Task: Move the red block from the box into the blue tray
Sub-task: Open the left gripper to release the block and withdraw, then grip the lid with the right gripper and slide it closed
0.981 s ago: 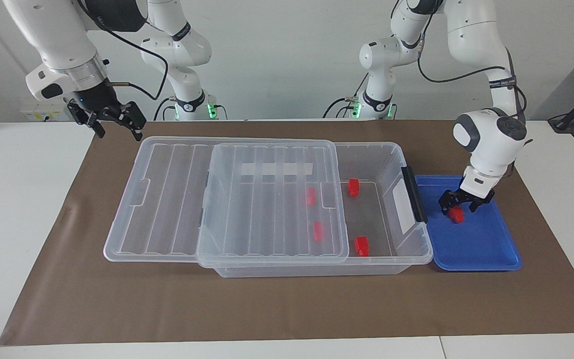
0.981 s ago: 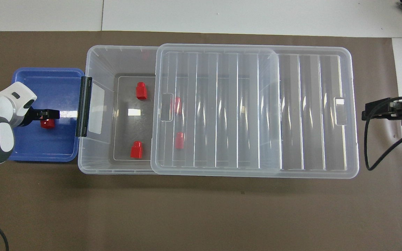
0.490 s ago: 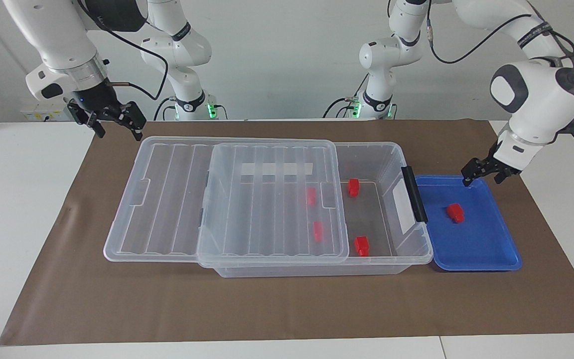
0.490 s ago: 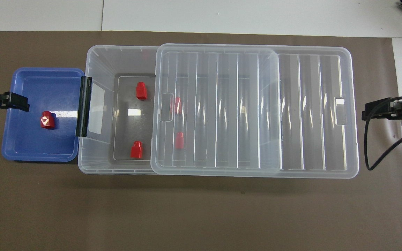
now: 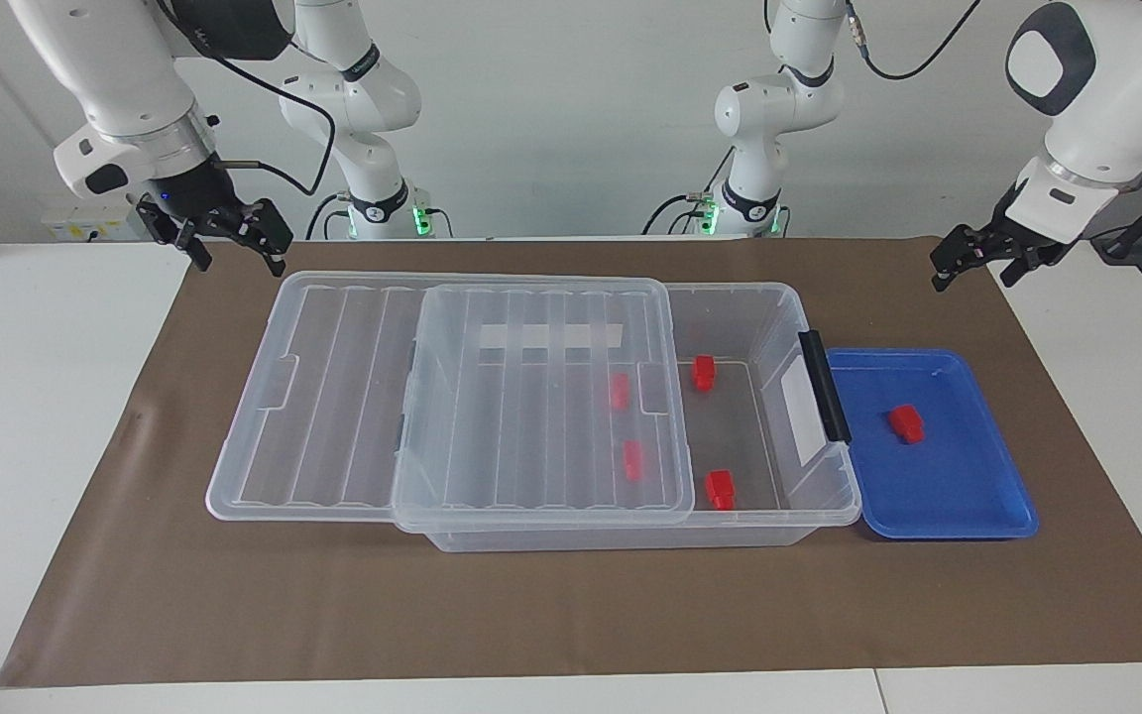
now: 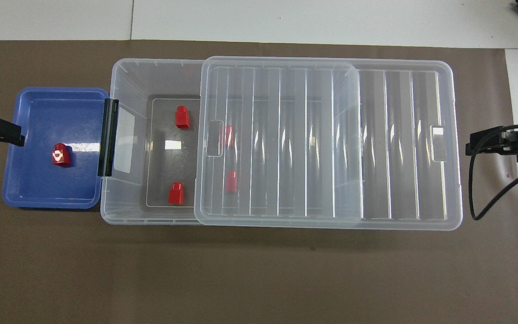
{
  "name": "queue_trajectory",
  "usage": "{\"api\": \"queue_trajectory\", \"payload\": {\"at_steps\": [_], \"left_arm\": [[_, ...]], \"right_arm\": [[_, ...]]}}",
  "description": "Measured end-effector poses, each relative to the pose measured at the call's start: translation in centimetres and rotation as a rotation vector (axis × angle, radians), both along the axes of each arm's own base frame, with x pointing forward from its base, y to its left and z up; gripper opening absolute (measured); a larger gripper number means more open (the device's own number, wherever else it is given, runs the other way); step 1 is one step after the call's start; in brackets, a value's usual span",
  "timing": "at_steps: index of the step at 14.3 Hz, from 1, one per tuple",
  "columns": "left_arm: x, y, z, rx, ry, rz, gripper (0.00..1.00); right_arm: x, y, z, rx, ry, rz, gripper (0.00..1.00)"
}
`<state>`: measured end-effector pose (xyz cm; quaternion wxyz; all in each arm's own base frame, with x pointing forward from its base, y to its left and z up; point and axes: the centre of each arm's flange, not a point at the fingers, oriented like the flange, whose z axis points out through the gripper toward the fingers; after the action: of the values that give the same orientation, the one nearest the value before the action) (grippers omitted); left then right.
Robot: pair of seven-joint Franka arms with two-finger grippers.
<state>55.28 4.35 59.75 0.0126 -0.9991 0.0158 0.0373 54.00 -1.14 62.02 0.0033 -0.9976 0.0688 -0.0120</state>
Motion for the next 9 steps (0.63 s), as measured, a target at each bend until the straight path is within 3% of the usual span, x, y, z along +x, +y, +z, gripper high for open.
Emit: {"api": "queue_trajectory", "payload": {"at_steps": [1,2,5,9], "left_arm": [[0.0,-0.6,-0.2,0.0,0.009,-0.009,1.0],[0.1,-1.3,-0.5,0.001,0.019,-0.014,1.0],[0.3,-2.6,-0.9,0.004,0.027,-0.021,1.0],[0.1,-3.0,-0.5,0.003,0.018,-0.029,1.0]], "right_arm": [[0.3,-0.1,-0.2,-0.001,-0.019,0.031,0.96],[0.5,-0.4,-0.7,-0.003,-0.031,0.064,0.85],[1.2,-4.2,-3.7,-0.014,-0.056,0.131,0.48],[2.4,-8.4,-9.8,-0.028,-0.045,0.237,0.07]]}}
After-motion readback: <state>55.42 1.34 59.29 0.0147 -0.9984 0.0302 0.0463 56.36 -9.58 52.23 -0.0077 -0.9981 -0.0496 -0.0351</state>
